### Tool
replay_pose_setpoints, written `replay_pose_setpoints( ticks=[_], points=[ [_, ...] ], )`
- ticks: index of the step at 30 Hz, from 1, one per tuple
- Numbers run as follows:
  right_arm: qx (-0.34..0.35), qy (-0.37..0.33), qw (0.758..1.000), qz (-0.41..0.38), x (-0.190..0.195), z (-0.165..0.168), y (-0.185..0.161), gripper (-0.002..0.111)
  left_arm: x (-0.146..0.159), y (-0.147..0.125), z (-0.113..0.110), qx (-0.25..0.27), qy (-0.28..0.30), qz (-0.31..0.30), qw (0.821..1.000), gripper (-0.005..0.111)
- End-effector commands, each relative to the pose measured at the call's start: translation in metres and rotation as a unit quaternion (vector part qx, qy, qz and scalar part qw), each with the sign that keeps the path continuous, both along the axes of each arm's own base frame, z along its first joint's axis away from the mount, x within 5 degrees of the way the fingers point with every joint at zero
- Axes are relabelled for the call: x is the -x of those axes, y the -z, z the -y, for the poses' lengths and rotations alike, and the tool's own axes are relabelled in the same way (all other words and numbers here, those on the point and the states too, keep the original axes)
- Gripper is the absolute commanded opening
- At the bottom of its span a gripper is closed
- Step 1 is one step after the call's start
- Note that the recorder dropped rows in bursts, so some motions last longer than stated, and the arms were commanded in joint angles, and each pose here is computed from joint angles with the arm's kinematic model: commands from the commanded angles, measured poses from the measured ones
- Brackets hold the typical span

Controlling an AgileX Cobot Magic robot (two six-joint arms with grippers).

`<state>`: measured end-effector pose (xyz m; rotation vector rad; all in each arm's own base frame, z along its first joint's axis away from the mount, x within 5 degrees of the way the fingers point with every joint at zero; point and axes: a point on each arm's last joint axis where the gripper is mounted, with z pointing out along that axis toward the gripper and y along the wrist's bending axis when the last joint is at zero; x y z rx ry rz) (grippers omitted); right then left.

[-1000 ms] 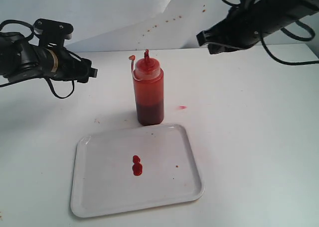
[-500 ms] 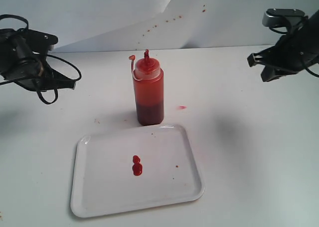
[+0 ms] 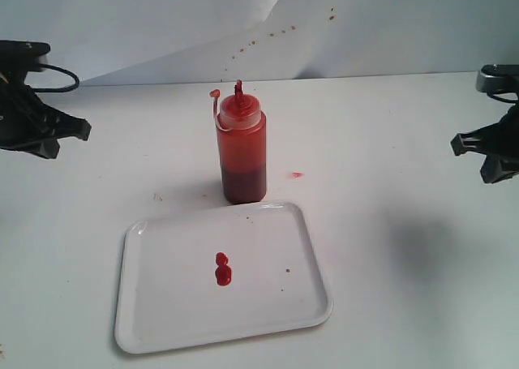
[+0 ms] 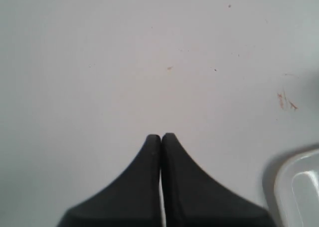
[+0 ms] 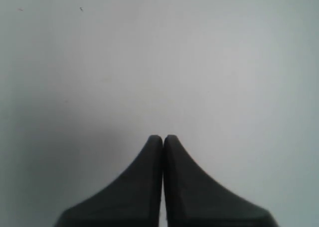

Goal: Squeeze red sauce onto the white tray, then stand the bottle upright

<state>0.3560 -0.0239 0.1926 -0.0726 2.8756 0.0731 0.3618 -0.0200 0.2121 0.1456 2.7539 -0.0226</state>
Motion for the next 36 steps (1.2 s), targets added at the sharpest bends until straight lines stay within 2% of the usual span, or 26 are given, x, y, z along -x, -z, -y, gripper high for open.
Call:
replay_pose_setpoints(
  ticks=[1, 5, 6, 11, 12, 15, 17, 18, 20, 21, 22, 23, 26, 29, 31, 36],
  points=[
    [0.013, -0.006, 0.998, 0.061, 0.030, -0.001, -0.035, 0.000, 0.018, -0.034, -0.002, 0.004, 0.001, 0.009, 1.000, 0.000],
    [0.023, -0.011, 0.990, 0.140, 0.075, -0.005, -0.084, 0.000, 0.051, -0.088, -0.004, 0.001, 0.007, 0.054, 0.998, 0.000],
    [0.028, -0.019, 0.986, 0.164, 0.090, -0.006, -0.101, 0.000, 0.065, -0.107, -0.004, 0.002, 0.007, 0.080, 0.997, 0.000],
    [0.040, -0.040, 0.966, 0.252, 0.146, -0.013, -0.154, 0.000, 0.118, -0.168, -0.009, -0.007, 0.007, 0.182, 0.983, 0.000],
    [0.020, -0.040, 0.956, 0.291, 0.165, -0.019, -0.171, 0.000, 0.145, -0.191, -0.010, -0.005, 0.006, 0.228, 0.974, 0.000],
    [0.008, -0.069, 0.927, 0.370, 0.208, -0.029, -0.199, 0.000, 0.205, -0.225, -0.013, -0.006, 0.004, 0.307, 0.952, 0.000],
    [0.014, -0.070, 0.902, 0.425, 0.239, -0.032, -0.215, 0.000, 0.251, -0.243, -0.016, -0.008, 0.002, 0.368, 0.930, 0.000],
    [0.020, -0.071, 0.892, 0.447, 0.254, -0.033, -0.220, 0.000, 0.285, -0.252, -0.018, -0.007, 0.002, 0.414, 0.910, 0.000],
    [0.021, -0.078, 0.887, 0.455, 0.276, -0.036, -0.222, 0.000, 0.329, -0.257, -0.020, -0.005, 0.000, 0.460, 0.888, 0.000],
    [0.022, -0.082, 0.885, 0.458, 0.289, -0.038, -0.222, 0.000, 0.355, -0.255, -0.021, -0.005, -0.001, 0.473, 0.881, 0.000],
    [0.023, -0.084, 0.882, 0.462, 0.296, -0.038, -0.223, 0.000, 0.369, -0.253, -0.023, -0.008, -0.003, 0.481, 0.877, 0.000],
    [0.025, -0.085, 0.876, 0.475, 0.307, -0.039, -0.224, 0.000, 0.394, -0.249, -0.024, -0.010, -0.006, 0.503, 0.864, 0.000],
    [0.028, -0.091, 0.869, 0.486, 0.328, -0.042, -0.223, 0.000, 0.434, -0.243, -0.026, -0.005, -0.009, 0.552, 0.834, 0.000],
    [0.035, -0.093, 0.850, 0.517, 0.353, -0.044, -0.223, 0.000, 0.471, -0.234, -0.029, -0.008, -0.017, 0.606, 0.796, 0.000],
    [0.038, -0.094, 0.843, 0.528, 0.361, -0.045, -0.223, 0.000, 0.479, -0.230, -0.030, -0.002, -0.021, 0.613, 0.790, 0.000],
    [0.042, -0.095, 0.830, 0.548, 0.378, -0.047, -0.221, 0.000, 0.486, -0.225, -0.030, 0.007, -0.027, 0.610, 0.792, 0.000]
  ],
)
